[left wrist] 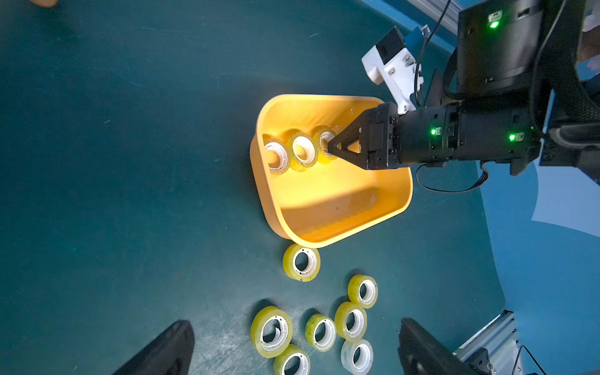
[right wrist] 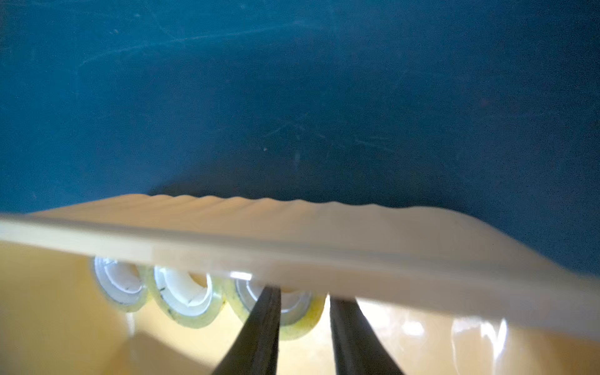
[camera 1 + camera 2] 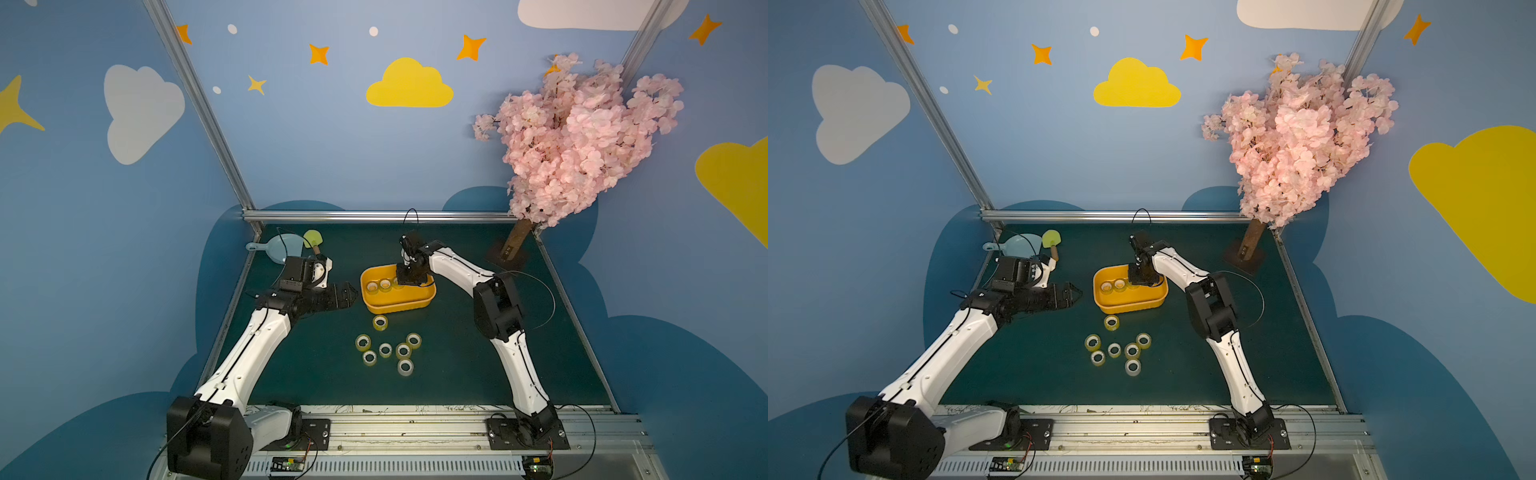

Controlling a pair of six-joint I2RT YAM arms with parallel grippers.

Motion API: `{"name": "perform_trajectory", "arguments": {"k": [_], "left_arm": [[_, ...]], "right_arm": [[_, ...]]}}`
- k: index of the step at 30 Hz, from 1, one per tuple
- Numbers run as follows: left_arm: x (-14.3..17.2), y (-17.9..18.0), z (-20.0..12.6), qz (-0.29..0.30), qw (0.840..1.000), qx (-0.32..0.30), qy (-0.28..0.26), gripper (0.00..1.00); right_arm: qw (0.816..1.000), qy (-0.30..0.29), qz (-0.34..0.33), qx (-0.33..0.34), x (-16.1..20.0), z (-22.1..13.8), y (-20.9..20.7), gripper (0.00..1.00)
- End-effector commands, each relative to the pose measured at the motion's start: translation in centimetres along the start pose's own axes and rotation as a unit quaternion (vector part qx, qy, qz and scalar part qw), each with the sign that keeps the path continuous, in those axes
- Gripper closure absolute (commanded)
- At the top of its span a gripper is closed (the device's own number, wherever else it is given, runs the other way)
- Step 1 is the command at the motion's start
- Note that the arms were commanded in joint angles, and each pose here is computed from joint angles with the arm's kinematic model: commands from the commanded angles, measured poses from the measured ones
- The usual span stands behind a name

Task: Put the transparent tape into the storage box
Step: Place the tape in the storage box.

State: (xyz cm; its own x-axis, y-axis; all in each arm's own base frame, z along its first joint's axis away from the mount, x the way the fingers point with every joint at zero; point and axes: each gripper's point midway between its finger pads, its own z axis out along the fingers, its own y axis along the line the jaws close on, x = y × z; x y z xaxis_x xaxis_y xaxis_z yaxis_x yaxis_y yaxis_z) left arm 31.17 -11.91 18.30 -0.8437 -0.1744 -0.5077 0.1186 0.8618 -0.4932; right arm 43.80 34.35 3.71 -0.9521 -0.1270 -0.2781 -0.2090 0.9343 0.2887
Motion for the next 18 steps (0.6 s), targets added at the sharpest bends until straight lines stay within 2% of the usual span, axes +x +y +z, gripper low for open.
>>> {"name": "perform_trajectory", "arguments": {"k": [1,9,16,18], "left_arm": [[-0.4,-0.7,-0.9,0.007,1.000,0.008,-0.008,0.00],[-0.5,-0.3,-1.0,0.011,1.000,-0.006,-0.016,0.00],[-0.6,-0.1,-2.3,0.011,0.998,-0.016,-0.052,0.00],[-0.3,0.0,-2.4,-0.003,0.998,-0.011,-0.061,0.00]], "right_arm": [[1.000,-0.020,-0.003,-0.019,-0.9,-2.4,1.7,0.66],[0.998,-0.054,-0.023,0.034,-1.1,-7.7,-0.3,0.60],[0.994,-0.097,-0.054,-0.008,0.7,-14.6,0.9,0.60],[0.993,-0.099,-0.062,-0.025,2.1,-15.4,0.9,0.61]]}}
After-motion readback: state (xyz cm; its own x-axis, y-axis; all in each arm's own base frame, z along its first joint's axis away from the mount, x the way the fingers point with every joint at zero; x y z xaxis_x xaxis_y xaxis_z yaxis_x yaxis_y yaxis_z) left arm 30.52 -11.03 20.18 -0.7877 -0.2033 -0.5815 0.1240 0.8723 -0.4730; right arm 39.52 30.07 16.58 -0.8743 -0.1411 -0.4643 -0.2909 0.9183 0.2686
